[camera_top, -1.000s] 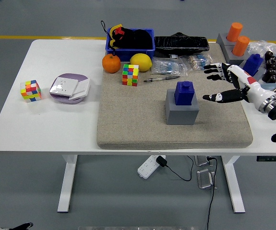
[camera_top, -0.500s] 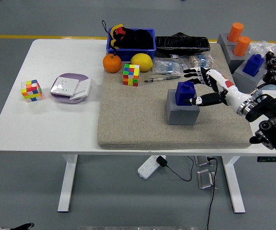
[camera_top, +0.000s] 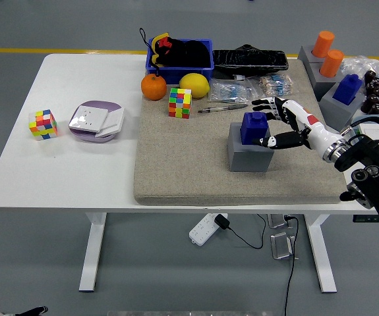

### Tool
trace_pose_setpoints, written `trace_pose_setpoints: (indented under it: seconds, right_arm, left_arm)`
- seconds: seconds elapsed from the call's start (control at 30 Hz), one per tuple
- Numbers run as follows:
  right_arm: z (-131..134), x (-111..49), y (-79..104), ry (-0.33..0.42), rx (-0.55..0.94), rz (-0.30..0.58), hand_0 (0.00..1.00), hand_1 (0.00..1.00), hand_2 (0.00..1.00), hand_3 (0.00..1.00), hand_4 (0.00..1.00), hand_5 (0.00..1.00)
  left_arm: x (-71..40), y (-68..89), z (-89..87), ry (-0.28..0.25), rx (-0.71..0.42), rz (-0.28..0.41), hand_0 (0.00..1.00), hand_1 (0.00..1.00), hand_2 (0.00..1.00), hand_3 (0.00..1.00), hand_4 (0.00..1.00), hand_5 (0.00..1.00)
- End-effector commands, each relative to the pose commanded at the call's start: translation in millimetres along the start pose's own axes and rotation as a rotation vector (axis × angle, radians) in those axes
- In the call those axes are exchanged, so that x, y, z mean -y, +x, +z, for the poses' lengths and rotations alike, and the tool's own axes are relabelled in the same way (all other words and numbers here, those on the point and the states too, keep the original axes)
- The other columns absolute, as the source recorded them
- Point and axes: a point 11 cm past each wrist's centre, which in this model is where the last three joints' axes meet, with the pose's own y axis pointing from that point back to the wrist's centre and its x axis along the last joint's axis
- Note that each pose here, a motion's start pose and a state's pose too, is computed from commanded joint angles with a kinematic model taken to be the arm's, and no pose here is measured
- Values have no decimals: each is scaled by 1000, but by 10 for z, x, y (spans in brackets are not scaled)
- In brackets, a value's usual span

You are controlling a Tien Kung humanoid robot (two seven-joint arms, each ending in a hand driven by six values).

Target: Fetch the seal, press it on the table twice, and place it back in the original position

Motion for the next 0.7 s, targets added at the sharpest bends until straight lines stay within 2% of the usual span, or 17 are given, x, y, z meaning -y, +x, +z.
trace_pose_setpoints:
  seconds: [0.07,0.1,0.47,0.5,0.67,0.7]
  right_arm:
    - [8,-3,3,-1,1,2,783,705,749,777,935,2]
    - [14,-5,1,-3,2,2,737,672,729,769,922,2]
    - [18,2,-28,5,8,21,715,642,689,748,899,2]
    - [19,2,-31,5,8,21,694,609,661,734,878,2]
    - [45,-2,-67,0,6,14,694,609,661,734,878,2]
    - [47,-3,-72,-1,6,12,676,580,642,713,863,2]
  left_arm:
    - [1,-3,-6,1,0,-1,813,784,765,798,675,414]
    - [3,-6,-14,3,0,-1,813,784,765,798,676,413]
    - [5,-30,-7,1,0,-6,813,784,765,799,676,412]
    - [5,-30,-8,1,0,-6,813,785,765,799,677,412]
    - [7,-34,-20,4,0,-8,813,785,765,799,677,412]
    - [7,-34,-22,4,0,-8,813,784,765,799,678,411]
